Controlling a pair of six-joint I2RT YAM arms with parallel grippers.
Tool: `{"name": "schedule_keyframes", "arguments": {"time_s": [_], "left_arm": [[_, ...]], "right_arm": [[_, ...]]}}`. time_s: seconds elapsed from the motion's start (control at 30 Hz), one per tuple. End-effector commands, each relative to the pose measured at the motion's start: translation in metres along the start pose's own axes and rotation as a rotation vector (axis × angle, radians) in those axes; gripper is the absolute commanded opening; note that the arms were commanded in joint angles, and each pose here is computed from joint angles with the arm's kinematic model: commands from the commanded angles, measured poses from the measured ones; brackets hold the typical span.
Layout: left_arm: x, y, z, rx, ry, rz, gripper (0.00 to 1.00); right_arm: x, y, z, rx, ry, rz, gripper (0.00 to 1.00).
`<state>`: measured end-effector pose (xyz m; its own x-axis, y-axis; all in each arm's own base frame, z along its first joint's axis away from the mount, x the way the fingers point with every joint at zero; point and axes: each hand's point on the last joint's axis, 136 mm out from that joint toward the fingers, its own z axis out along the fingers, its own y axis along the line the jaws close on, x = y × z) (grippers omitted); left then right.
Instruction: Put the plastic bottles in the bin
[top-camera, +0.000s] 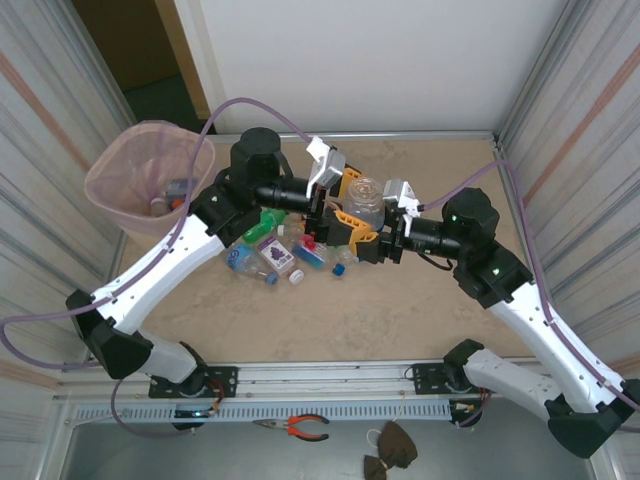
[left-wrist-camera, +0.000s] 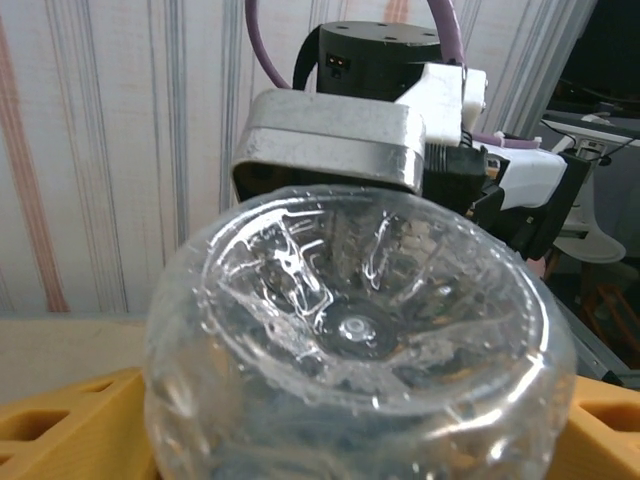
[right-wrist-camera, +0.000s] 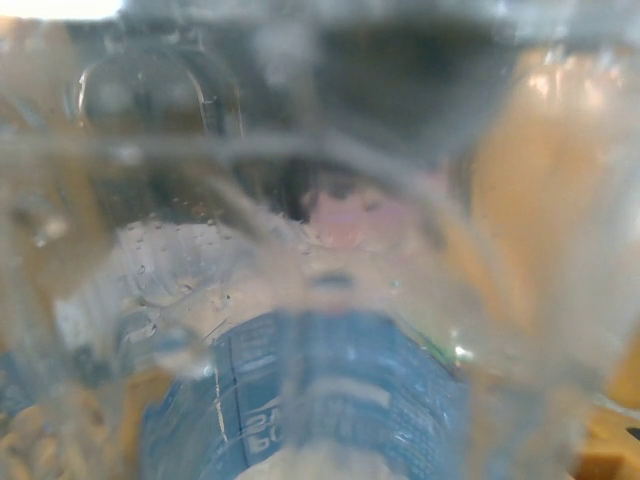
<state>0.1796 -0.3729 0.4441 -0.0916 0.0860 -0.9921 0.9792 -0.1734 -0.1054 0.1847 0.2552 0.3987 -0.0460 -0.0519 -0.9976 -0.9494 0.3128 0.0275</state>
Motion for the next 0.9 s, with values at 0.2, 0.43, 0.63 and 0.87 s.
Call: {"name": "schedule_keyframes", "arguments": {"time_s": [0.2, 0.43, 0.63, 0.87], "left_arm": [[-0.0144, -0.0157, 0.006, 0.071, -0.019, 0.056, 0.81], [-0.0154, -0.0111, 0.0088, 0.043, -0.023, 0.063, 0.76], [-0.0157, -0.0112, 0.0088, 0.042, -0.028, 0.069, 0.69], [-0.0164, -0.0121, 0.008, 0.041, -0.03, 0.079, 0.62]], "right_arm": [[-0.0218, 0.0018, -0.0077, 0.033, -0.057, -0.064, 0.6], [-0.0211, 0.001, -0.0069, 0.043, -0.055, -0.062, 0.6], [-0.0203, -0.0007, -0.0064, 0.052, -0.052, -0.06, 0.6], [-0.0205, -0.0001, -0.0064, 0.052, -0.051, -0.056, 0.6]]}}
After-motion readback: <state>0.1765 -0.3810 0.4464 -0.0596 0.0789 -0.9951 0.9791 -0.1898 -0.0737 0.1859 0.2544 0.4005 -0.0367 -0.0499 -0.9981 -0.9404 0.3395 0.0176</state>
